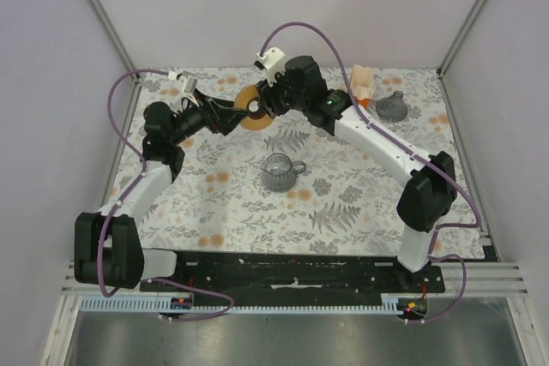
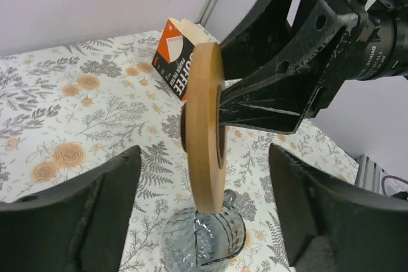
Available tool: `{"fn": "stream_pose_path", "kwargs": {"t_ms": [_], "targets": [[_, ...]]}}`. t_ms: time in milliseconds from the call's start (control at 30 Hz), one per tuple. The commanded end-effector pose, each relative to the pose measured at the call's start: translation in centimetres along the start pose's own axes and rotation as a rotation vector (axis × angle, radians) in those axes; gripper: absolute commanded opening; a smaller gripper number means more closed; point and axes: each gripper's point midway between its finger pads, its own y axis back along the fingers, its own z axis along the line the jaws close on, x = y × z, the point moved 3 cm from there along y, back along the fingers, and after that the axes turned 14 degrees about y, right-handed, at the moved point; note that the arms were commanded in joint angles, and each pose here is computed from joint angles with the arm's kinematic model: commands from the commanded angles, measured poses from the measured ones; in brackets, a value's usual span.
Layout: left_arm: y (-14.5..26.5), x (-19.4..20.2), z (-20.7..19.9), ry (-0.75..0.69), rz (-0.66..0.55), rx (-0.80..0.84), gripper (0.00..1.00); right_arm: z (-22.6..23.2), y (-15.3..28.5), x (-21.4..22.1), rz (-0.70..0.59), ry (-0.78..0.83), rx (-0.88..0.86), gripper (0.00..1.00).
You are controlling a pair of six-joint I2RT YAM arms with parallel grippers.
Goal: Place the coffee filter in the dripper
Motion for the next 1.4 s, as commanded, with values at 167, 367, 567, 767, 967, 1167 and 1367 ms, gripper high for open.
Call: {"fn": "stream_pose_path", "kwargs": {"t_ms": [167, 367, 567, 767, 967, 1167, 1367], "targets": [[3.5, -5.5, 5.2, -0.185, -0.3, -0.48, 0.91, 1.4, 4.8, 4.9, 0.439, -0.042, -0.283, 0.0], [4.4, -4.7, 7.2, -0.208, -0.282, -0.589, 0.9, 3.3, 5.5, 7.1, 0.532, -0.025, -0.354, 0.0], [4.5, -3.9, 7.7, -0.174, -0.27, -0.598, 0.88, 5.1, 4.4, 9.2, 0.603, 0.02, -0.39, 0.0], [4.5, -4.0, 7.6, -0.189, -0.271, -0.597, 0.87, 5.7, 2.9, 12.1, 0.709, 0.061, -0.375, 0.06], [4.3, -4.0, 7.4, -0.185, -0.265, -0.579, 0.86, 6.2, 2.0, 13.5, 0.745, 0.065, -0.398, 0.08], [4.2, -3.8, 7.4, -0.188, -0.26, -0.573, 0.86, 6.7, 1.8, 14.1, 0.758, 0.056, -0.414, 0.3], [4.2, -4.0, 7.3, -0.194, -0.263, -0.564, 0.86, 6.7, 2.1, 13.1, 0.726, 0.06, -0.423, 0.66]]}}
